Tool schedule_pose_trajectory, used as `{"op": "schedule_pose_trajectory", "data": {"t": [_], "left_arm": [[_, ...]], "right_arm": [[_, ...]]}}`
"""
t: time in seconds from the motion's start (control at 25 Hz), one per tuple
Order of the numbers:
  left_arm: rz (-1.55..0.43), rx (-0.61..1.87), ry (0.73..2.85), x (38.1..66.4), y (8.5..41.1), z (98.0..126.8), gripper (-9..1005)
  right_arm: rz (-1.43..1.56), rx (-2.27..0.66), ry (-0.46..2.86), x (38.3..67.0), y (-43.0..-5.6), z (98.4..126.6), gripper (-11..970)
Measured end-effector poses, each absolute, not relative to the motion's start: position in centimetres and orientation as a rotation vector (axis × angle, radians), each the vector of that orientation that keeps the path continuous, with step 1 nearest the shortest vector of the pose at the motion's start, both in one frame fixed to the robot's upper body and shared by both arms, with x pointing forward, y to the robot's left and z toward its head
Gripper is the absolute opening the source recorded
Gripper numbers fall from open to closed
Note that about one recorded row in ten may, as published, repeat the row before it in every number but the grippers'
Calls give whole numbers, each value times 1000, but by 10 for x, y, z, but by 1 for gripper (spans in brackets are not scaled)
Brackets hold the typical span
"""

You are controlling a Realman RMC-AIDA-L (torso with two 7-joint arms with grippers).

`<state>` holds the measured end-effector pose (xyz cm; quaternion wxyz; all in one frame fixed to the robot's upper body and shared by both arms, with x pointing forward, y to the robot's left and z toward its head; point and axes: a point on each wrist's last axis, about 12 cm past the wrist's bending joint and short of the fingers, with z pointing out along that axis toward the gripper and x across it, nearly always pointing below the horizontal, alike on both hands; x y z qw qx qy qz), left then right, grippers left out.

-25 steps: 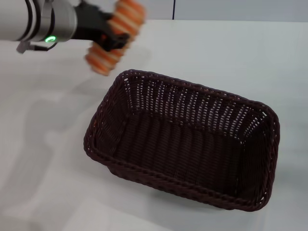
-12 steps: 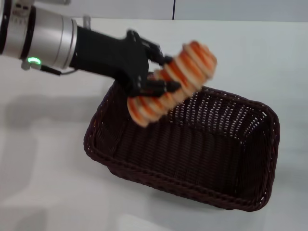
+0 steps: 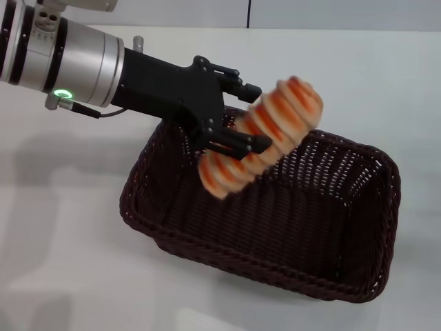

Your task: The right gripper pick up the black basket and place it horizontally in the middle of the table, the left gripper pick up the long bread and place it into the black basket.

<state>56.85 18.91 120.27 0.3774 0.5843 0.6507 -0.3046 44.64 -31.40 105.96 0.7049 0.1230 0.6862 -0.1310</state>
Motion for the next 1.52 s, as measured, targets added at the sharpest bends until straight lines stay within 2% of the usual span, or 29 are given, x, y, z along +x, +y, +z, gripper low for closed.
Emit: {"op": "schedule_pose_trajectory", "data": {"t": [0.08,0.28,0.32,0.36,0.48,0.56,0.64,0.68,0.84,0.92,1.04,1.08,1.12,1.16,1.32,1.52], "left_arm": [[-761,1487,1665,571,190,1202,764],[-713,1457,1672,576,194,1204,787],[-620,1393,1670,582,198,1205,791],[-620,1393,1670,582,198,1205,796],[-340,1278,1658,597,207,1196,809],[0,1078,1611,618,216,1190,813],[161,954,1580,626,215,1177,812],[161,954,1580,626,215,1177,811],[445,778,1511,628,209,1133,809],[565,603,1409,626,222,1127,809],[521,370,1268,615,243,1132,809],[432,298,1248,611,252,1127,809],[263,200,1253,606,268,1116,809],[263,200,1253,606,268,1116,809],[-11,-45,1311,601,297,1094,809],[-24,-76,1317,596,300,1089,809]], "right_arm": [[-291,273,1525,446,-314,1060,809],[-291,278,1519,446,-314,1062,809],[-289,278,1518,446,-314,1062,809],[-289,278,1518,446,-314,1062,809],[-287,277,1522,446,-313,1061,809],[-287,277,1524,446,-314,1061,809],[-286,276,1519,447,-313,1063,809],[-286,276,1519,447,-313,1063,808],[-284,273,1516,447,-312,1064,808],[-280,270,1507,448,-311,1065,808],[-281,272,1496,449,-311,1066,808],[-283,272,1489,449,-311,1066,808],[-287,266,1469,449,-309,1068,808],[-287,266,1469,449,-309,1068,808],[-295,230,1389,446,-301,1068,808],[-287,219,1330,441,-296,1066,808]]}}
